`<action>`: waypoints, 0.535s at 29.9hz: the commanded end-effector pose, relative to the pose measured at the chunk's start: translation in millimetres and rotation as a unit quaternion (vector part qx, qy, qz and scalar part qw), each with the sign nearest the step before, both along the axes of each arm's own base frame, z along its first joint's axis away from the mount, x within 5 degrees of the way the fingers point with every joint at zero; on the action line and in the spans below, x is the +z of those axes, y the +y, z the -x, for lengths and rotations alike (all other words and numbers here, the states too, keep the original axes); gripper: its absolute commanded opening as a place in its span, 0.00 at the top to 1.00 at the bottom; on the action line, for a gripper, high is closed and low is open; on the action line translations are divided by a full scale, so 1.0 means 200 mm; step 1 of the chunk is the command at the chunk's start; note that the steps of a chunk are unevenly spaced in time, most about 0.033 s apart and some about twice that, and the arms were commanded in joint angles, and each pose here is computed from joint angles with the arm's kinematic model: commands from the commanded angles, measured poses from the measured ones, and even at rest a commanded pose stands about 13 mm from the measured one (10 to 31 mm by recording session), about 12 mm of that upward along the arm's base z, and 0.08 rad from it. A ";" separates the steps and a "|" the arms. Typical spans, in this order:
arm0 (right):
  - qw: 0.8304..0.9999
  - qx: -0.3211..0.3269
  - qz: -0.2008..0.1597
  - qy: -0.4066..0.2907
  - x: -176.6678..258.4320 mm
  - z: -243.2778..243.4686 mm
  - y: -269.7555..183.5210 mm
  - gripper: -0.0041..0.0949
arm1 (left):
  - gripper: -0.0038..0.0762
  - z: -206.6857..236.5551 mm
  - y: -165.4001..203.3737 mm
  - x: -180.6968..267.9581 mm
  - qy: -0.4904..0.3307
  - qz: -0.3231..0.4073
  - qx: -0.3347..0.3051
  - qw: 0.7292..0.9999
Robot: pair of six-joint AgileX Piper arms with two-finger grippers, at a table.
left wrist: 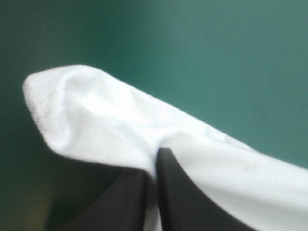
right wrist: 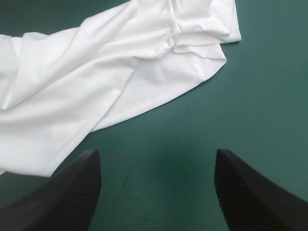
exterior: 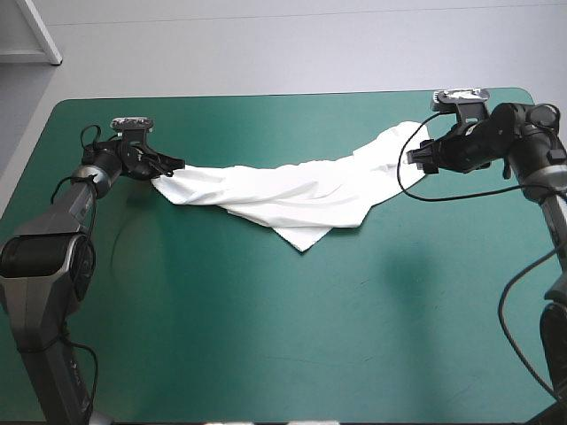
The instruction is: Fold the cloth
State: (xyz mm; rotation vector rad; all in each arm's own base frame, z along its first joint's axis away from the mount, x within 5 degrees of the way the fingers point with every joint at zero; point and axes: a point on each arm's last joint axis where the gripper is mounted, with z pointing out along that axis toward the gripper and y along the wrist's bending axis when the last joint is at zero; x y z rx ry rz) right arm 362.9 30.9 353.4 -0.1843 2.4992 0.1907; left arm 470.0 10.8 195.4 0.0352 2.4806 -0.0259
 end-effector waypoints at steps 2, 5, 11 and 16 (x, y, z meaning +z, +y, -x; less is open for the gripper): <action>0.999 -0.010 0.001 -0.048 -0.04 -0.13 0.00 0.34 | 0.93 0.06 0.03 0.12 0.020 -0.027 -0.016 0.999; 0.999 -0.016 0.004 -0.044 -0.17 -0.23 0.00 0.36 | 0.93 0.09 0.03 0.21 0.005 -0.026 -0.015 1.000; 0.999 -0.020 0.018 -0.024 -0.36 -0.40 -0.02 0.37 | 0.93 0.13 0.03 0.32 -0.004 -0.026 -0.015 1.000; 0.999 -0.019 0.025 -0.019 -0.45 -0.52 -0.02 0.38 | 0.93 0.16 0.02 0.31 0.024 -0.023 -0.017 0.999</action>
